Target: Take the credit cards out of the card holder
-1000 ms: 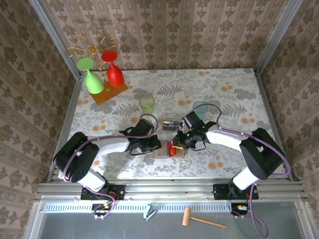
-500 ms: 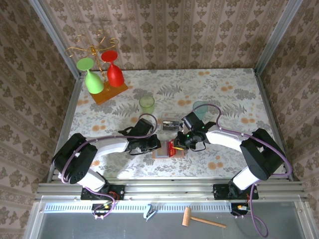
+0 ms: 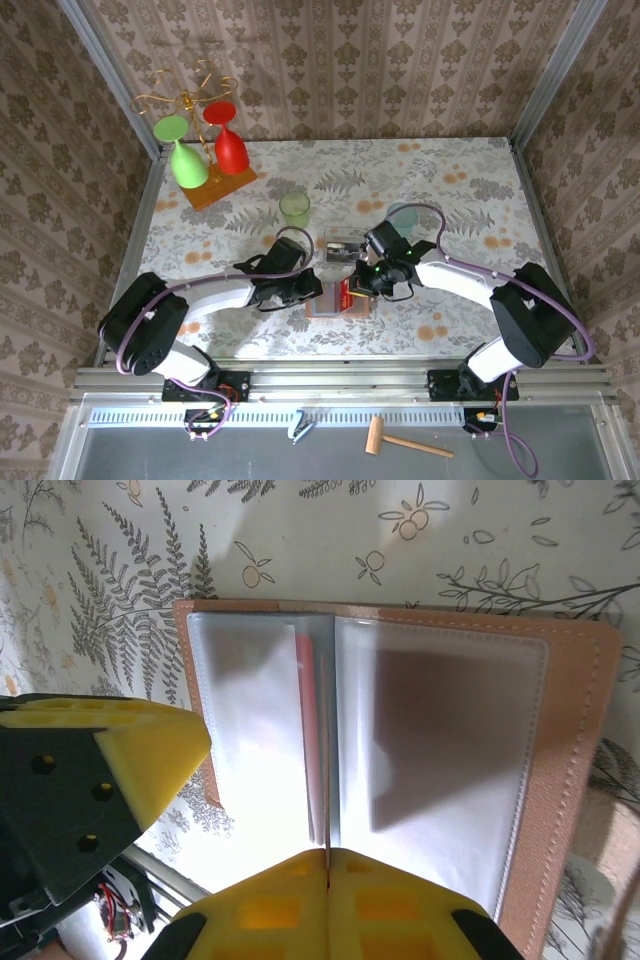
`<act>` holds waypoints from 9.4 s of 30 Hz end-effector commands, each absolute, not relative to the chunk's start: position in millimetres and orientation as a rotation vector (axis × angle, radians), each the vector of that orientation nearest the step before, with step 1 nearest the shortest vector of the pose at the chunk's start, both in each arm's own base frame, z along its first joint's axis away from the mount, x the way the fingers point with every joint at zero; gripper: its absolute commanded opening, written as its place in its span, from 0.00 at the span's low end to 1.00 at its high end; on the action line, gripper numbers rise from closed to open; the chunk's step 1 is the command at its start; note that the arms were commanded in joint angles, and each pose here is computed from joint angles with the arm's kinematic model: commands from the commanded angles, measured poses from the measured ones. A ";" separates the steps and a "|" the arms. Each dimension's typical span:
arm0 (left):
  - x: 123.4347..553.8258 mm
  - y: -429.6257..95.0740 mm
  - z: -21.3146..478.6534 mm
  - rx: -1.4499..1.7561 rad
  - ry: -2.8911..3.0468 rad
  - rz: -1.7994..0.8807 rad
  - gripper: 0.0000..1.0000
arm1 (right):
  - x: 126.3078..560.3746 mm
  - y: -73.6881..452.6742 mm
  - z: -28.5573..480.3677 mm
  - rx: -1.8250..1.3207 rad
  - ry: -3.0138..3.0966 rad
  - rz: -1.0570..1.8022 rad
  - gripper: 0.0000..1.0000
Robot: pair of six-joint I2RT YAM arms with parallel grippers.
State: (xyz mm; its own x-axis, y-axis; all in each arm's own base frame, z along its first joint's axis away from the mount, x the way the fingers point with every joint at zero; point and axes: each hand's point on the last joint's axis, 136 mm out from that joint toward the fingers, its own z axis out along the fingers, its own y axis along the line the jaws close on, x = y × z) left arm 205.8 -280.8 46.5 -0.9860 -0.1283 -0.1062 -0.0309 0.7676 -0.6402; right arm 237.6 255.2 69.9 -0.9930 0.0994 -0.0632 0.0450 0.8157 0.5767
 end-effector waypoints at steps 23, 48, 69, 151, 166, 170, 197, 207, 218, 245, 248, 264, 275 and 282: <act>205.7 -248.9 61.3 -0.205 2.735 -0.990 0.11 | 274.1 229.6 126.2 -1.338 2.657 0.330 0.00; 210.8 -235.3 72.9 -0.243 2.719 -0.937 0.11 | 360.8 231.9 141.1 -1.876 2.430 0.245 0.00; 214.1 -221.9 66.1 -0.303 2.751 -0.917 0.10 | 389.0 251.1 106.5 -1.994 2.399 0.343 0.00; 233.7 -253.7 72.6 -0.226 2.707 -1.007 0.11 | 387.3 260.5 105.8 -1.408 2.486 0.235 0.10; 229.8 -253.3 68.6 -0.225 2.713 -1.010 0.11 | 356.9 276.7 136.5 -1.091 2.511 0.323 0.16; 226.5 -253.0 65.4 -0.223 2.721 -1.015 0.11 | 341.4 282.7 138.9 -0.962 2.531 0.366 0.17; 192.2 -248.4 22.3 -0.237 2.819 -0.960 0.11 | 243.2 299.4 80.6 -0.052 2.751 0.953 0.10; 189.8 -249.6 15.8 -0.238 2.843 -0.949 0.11 | 241.9 311.1 64.8 0.021 2.815 0.981 0.24; 187.7 -247.0 12.6 -0.249 2.849 -0.942 0.10 | 241.4 319.9 51.6 0.057 2.865 0.980 0.29; 184.3 -242.8 6.3 -0.260 2.869 -0.922 0.11 | 240.1 304.4 37.8 0.072 2.924 0.818 0.32; 183.7 -242.2 5.5 -0.265 2.872 -0.920 0.11 | 240.1 302.1 38.1 0.069 2.924 0.806 0.32; 182.9 -241.3 5.5 -0.265 2.876 -0.917 0.10 | 240.4 293.0 41.9 0.076 2.903 0.782 0.32; 185.6 -241.7 10.6 -0.260 2.873 -0.909 0.10 | 239.4 290.5 33.8 0.092 2.904 0.796 0.31; 185.0 -240.0 11.6 -0.266 2.873 -0.900 0.10 | 239.1 290.2 37.0 0.096 2.895 0.813 0.28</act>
